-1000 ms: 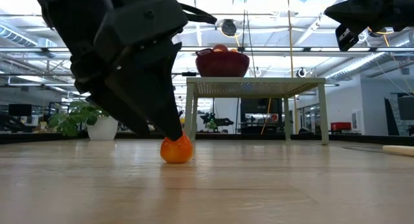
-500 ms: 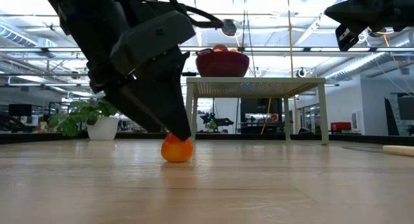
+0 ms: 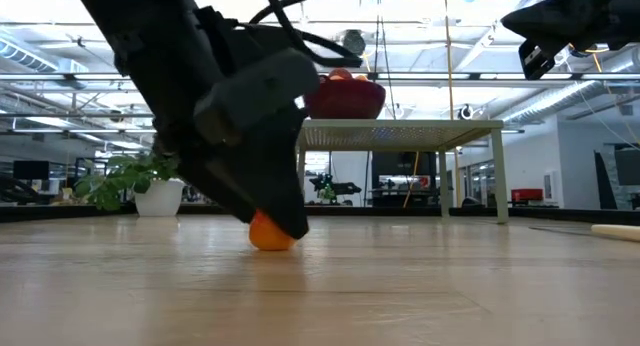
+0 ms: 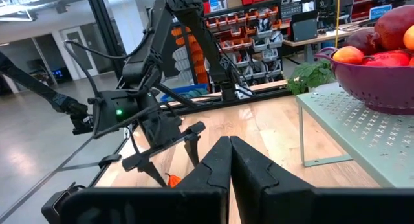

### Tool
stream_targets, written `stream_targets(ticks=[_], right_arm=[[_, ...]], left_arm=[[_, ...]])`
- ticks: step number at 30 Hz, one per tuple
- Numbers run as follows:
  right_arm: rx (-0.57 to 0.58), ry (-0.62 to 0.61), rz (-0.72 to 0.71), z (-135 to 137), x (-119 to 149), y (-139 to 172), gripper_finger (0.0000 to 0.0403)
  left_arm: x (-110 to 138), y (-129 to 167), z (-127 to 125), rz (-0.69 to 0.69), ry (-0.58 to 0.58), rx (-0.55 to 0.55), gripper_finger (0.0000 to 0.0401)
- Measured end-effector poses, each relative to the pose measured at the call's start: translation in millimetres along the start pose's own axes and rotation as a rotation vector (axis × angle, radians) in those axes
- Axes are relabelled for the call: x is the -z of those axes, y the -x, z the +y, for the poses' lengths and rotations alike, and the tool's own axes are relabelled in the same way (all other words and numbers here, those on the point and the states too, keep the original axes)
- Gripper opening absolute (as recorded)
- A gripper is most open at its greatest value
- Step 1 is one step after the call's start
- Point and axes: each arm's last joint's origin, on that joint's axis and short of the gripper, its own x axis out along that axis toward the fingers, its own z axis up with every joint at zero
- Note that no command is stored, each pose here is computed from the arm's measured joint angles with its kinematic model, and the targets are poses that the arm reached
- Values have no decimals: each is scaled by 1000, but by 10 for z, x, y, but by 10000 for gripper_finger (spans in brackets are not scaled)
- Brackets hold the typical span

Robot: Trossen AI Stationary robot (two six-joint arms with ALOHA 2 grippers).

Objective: Pick & Place Fruit
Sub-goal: Put the pear into the dark red colander on the shelf

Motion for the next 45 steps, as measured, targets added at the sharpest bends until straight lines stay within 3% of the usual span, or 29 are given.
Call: stream_targets(ticks=[19, 37, 41, 45], right_arm=[[0, 0, 0, 0, 0, 0, 0], [-1, 0, 0, 0, 0, 0, 0], [-1, 0, 0, 0, 0, 0, 0], [-1, 0, 0, 0, 0, 0, 0]], left_arm=[[17, -90, 11, 46, -35, 10, 345], [33, -92, -6, 94, -40, 49, 145], [26, -77, -2, 104, -40, 56, 120], [-50, -9, 5, 112, -32, 78, 121]])
